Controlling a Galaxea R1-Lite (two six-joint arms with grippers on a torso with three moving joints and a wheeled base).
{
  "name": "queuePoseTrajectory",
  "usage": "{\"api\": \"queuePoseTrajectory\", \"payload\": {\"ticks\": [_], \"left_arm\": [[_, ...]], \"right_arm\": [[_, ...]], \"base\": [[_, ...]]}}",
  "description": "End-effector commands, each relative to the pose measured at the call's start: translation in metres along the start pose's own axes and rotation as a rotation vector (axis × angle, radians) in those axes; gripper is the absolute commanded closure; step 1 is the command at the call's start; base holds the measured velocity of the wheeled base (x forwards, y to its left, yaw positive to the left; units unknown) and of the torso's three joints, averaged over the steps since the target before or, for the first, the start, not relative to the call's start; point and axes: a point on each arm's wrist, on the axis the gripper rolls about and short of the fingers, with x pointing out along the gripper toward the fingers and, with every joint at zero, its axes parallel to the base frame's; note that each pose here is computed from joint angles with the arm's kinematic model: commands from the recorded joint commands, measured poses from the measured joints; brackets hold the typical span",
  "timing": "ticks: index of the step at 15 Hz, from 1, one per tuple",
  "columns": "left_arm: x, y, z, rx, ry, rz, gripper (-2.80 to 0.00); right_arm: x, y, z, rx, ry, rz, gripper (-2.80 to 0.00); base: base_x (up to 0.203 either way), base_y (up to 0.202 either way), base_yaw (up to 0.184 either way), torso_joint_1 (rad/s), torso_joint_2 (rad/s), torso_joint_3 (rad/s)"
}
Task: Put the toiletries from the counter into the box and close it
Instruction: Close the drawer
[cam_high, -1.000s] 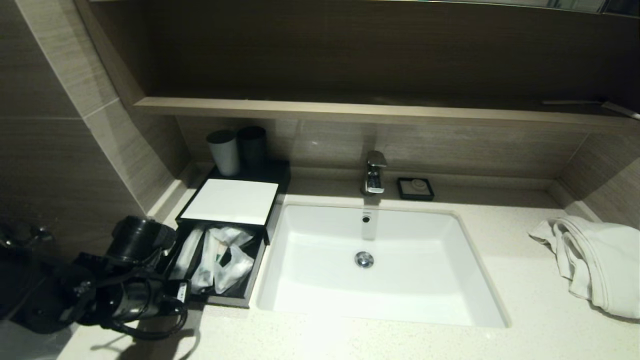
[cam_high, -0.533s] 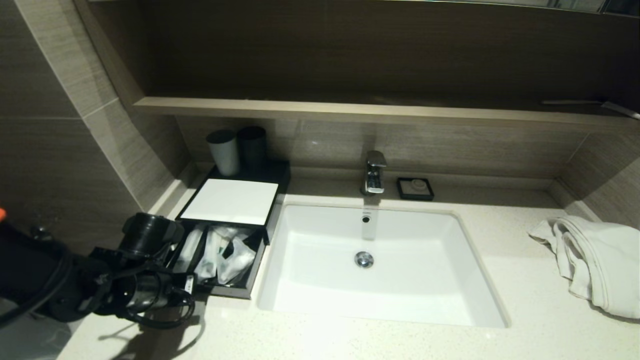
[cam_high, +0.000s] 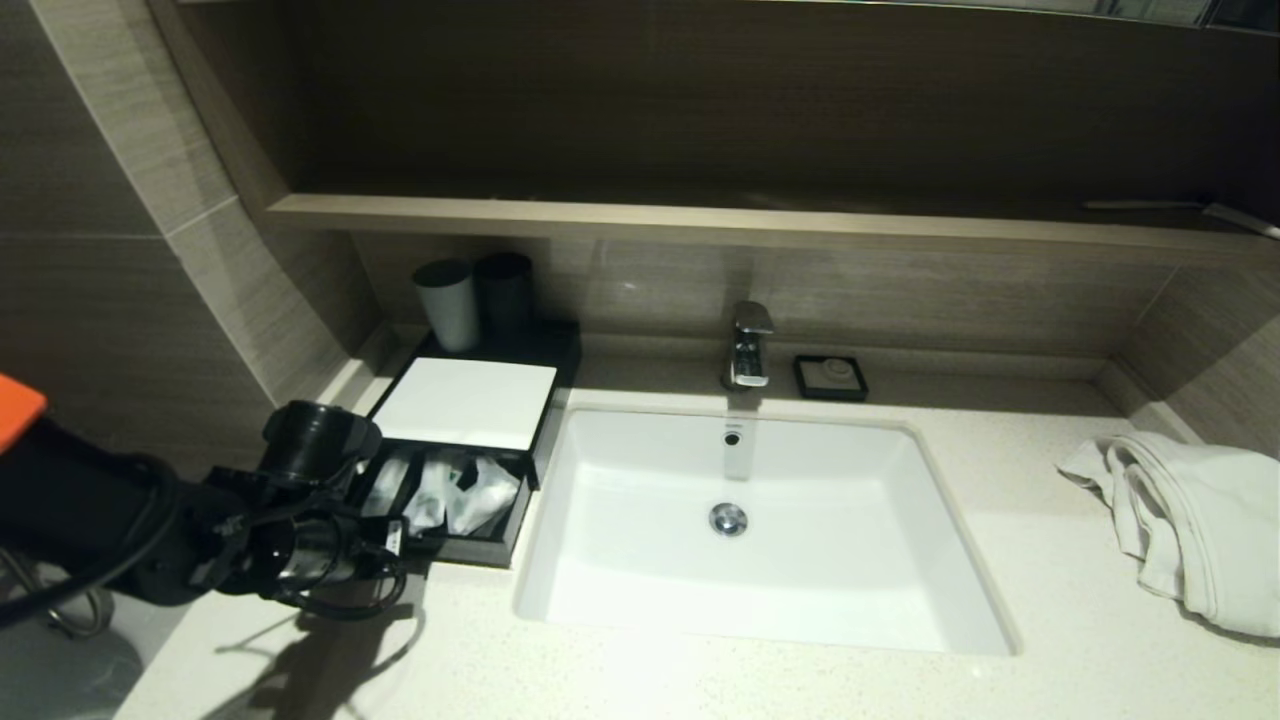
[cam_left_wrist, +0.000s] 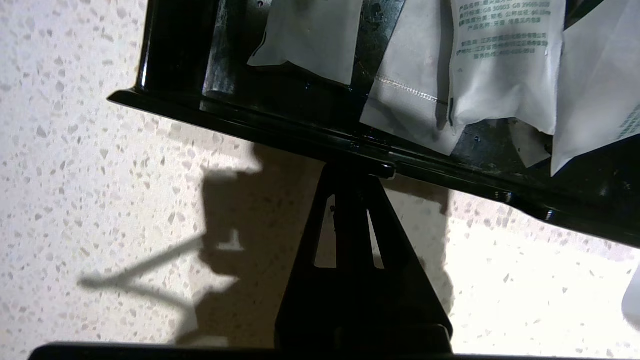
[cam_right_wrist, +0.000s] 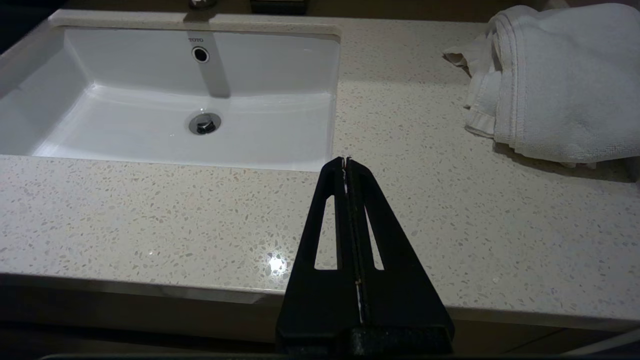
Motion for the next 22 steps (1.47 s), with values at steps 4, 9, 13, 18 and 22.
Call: {"api": "queuePoseTrajectory", "payload": {"ticks": [4, 9, 13, 18, 22], "left_arm": [[0.011, -0.005, 0.011, -0.007, -0.014, -0.002, 0.0], [0.017, -0.009, 0.022, -0.016, -0.034, -0.007, 0.0], [0.024, -0.012, 0.028, -0.021, -0.044, -0.008, 0.0], [0.028, -0.015, 0.036, -0.027, -0.064, -0.012, 0.0], [0.032, -0.015, 0.046, -0.036, -0.089, -0.012, 0.0]], "right_arm": [[0.0, 0.0, 0.0, 0.0, 0.0, 0.001, 0.0], [0.0, 0.0, 0.0, 0.0, 0.0, 0.001, 0.0], [0.0, 0.0, 0.0, 0.0, 0.0, 0.001, 0.0], [0.0, 0.0, 0.0, 0.0, 0.0, 0.001, 0.0], [0.0, 0.0, 0.0, 0.0, 0.0, 0.001, 0.0]], "base": [[0.0, 0.0, 0.0, 0.0, 0.0, 0.0], [0.0, 0.0, 0.0, 0.0, 0.0, 0.0], [0.0, 0.0, 0.0, 0.0, 0.0, 0.0], [0.0, 0.0, 0.0, 0.0, 0.0, 0.0], [0.0, 0.0, 0.0, 0.0, 0.0, 0.0]]}}
